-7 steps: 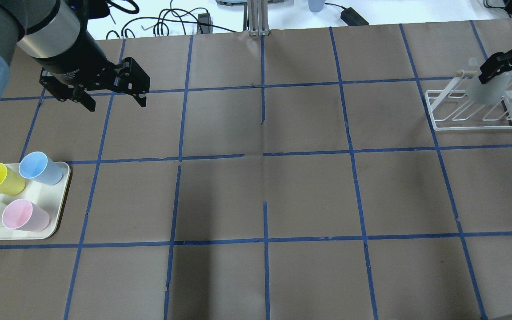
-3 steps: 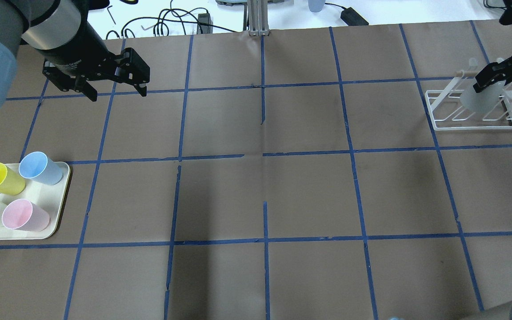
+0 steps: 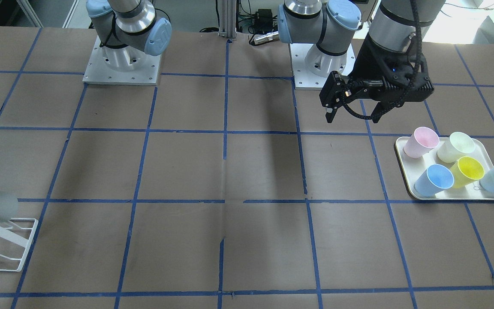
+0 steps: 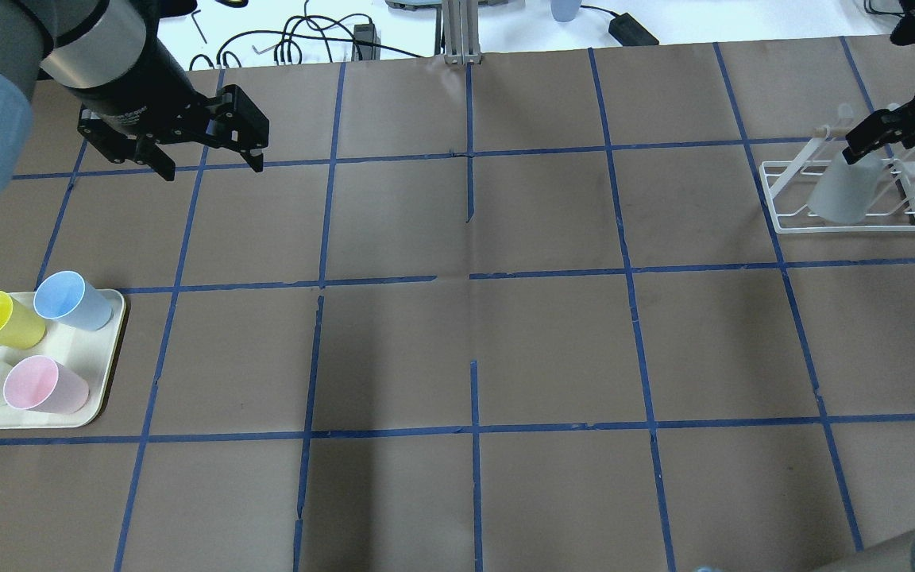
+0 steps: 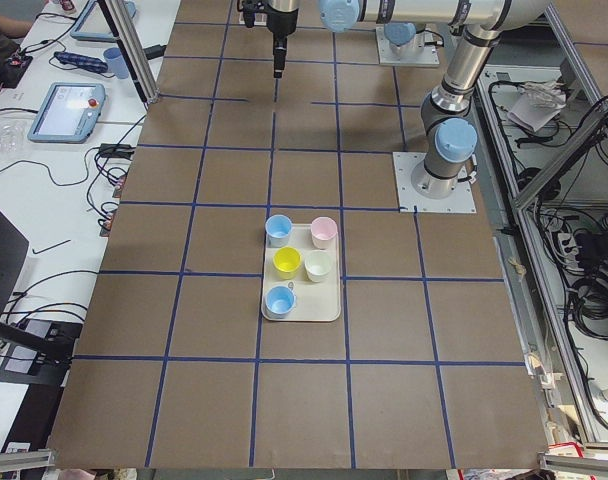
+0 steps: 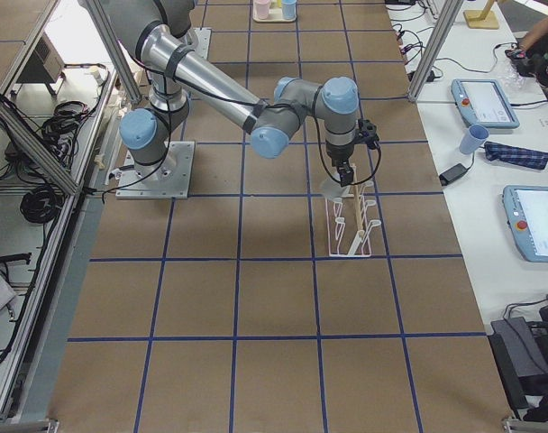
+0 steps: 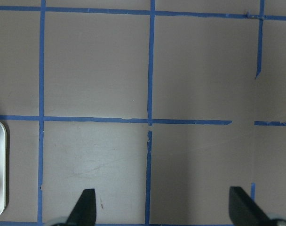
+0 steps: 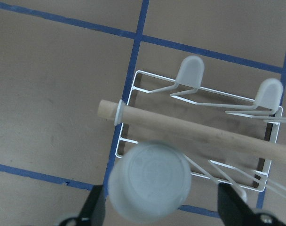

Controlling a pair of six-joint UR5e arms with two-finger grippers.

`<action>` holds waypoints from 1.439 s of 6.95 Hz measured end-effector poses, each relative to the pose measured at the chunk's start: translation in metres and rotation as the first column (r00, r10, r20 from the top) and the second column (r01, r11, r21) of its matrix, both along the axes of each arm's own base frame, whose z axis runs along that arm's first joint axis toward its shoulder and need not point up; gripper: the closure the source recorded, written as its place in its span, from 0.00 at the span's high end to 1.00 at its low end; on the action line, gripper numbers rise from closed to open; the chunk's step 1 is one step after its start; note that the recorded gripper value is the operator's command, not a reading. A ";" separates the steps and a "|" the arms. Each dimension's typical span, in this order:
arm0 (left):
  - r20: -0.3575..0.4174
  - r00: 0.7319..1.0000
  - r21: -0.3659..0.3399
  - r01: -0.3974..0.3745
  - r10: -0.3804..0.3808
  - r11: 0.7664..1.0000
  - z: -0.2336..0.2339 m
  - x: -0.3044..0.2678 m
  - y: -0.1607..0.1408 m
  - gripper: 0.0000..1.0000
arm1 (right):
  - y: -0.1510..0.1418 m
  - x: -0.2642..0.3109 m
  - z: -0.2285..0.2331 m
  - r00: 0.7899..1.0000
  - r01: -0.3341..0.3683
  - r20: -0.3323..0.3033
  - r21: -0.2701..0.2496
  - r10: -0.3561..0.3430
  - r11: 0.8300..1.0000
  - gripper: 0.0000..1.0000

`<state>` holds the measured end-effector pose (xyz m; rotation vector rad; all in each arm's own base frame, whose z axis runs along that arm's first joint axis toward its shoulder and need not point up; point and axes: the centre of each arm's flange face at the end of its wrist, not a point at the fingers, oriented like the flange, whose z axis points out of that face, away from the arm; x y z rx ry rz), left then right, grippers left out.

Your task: Transfer IKEA cup to right arm and place on rack

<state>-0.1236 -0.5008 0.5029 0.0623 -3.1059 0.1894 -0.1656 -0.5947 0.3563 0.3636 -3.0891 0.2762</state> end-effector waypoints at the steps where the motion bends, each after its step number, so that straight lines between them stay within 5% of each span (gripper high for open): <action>1: 0.000 1.000 0.000 0.000 0.000 1.000 0.000 0.000 0.000 1.00 | 0.002 0.002 0.003 1.000 0.003 0.006 0.015 -0.003 1.000 1.00; 7: 0.002 1.000 -0.002 -0.002 0.002 1.000 0.001 0.001 0.001 1.00 | 0.082 0.064 0.125 0.990 0.112 0.062 0.157 -0.123 0.981 1.00; 10: 0.002 1.000 -0.002 0.000 0.000 1.000 0.002 0.002 0.001 1.00 | 0.099 0.157 0.153 0.983 0.181 0.007 0.163 -0.185 0.970 1.00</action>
